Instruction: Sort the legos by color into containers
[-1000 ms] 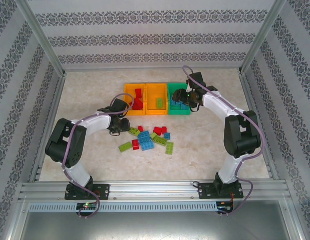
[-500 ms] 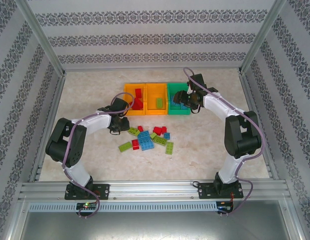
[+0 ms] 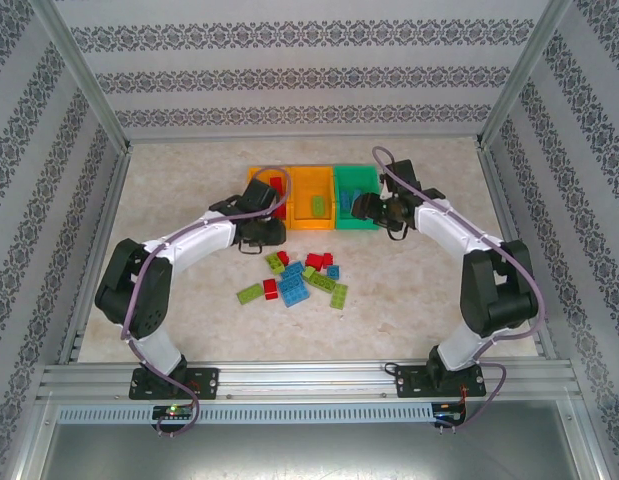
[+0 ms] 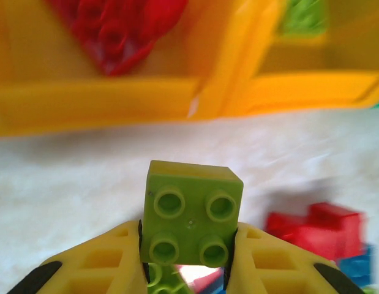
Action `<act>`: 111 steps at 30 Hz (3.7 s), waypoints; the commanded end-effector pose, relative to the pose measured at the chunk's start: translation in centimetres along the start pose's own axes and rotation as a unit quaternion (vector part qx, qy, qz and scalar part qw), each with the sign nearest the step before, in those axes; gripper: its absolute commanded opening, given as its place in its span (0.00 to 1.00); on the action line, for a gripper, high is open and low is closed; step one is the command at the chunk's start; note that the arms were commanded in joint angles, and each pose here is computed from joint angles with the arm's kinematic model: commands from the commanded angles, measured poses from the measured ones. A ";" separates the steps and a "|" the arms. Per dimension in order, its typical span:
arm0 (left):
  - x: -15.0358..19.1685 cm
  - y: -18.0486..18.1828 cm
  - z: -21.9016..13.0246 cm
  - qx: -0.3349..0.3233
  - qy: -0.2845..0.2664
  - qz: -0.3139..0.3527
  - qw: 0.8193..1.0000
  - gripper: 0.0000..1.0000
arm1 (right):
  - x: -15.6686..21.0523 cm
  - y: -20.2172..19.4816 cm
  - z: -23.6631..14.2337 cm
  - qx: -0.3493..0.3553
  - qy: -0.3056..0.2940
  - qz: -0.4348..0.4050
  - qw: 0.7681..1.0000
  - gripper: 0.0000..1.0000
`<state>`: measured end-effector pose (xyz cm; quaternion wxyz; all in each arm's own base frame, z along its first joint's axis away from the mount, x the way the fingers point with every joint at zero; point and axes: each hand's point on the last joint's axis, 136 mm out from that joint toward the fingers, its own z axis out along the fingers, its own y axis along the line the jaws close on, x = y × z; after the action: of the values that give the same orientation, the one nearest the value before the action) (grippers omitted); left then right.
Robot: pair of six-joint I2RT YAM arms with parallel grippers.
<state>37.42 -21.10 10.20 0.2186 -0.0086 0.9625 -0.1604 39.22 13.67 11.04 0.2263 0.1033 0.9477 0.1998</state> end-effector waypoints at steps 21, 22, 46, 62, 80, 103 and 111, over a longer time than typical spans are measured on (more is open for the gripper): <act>-9.0 -7.5 6.5 0.068 0.020 0.059 0.996 0.39 | 10.1 2.9 0.0 -0.031 0.047 -0.146 0.988 0.73; -8.9 -7.4 6.7 0.068 0.021 0.056 0.996 0.43 | 10.5 3.2 0.1 -0.032 0.051 -0.156 0.986 0.75; -8.3 -7.5 0.7 0.096 -0.030 0.021 0.995 1.00 | 12.4 3.0 5.3 0.024 0.101 -0.121 0.987 0.60; -6.2 -4.5 -0.6 0.063 -0.032 0.009 0.997 1.00 | 10.3 2.0 2.8 0.017 0.069 -0.093 0.993 0.60; -4.4 0.7 -2.8 -0.009 -0.067 -0.021 0.997 1.00 | 10.5 2.6 6.4 0.040 0.098 -0.111 0.988 0.48; -0.3 13.1 -6.4 -0.107 -0.102 -0.157 0.976 1.00 | 1.9 20.0 2.0 -0.222 0.014 -0.097 0.970 0.23; 1.3 14.3 -6.2 -0.123 -0.087 -0.165 0.975 1.00 | -1.0 26.1 5.5 -0.290 0.045 -0.072 0.953 0.26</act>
<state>35.04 -6.83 10.59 0.2691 -0.1915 0.9403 -0.0819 45.28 36.22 17.87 0.2495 -0.0414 0.8741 0.4147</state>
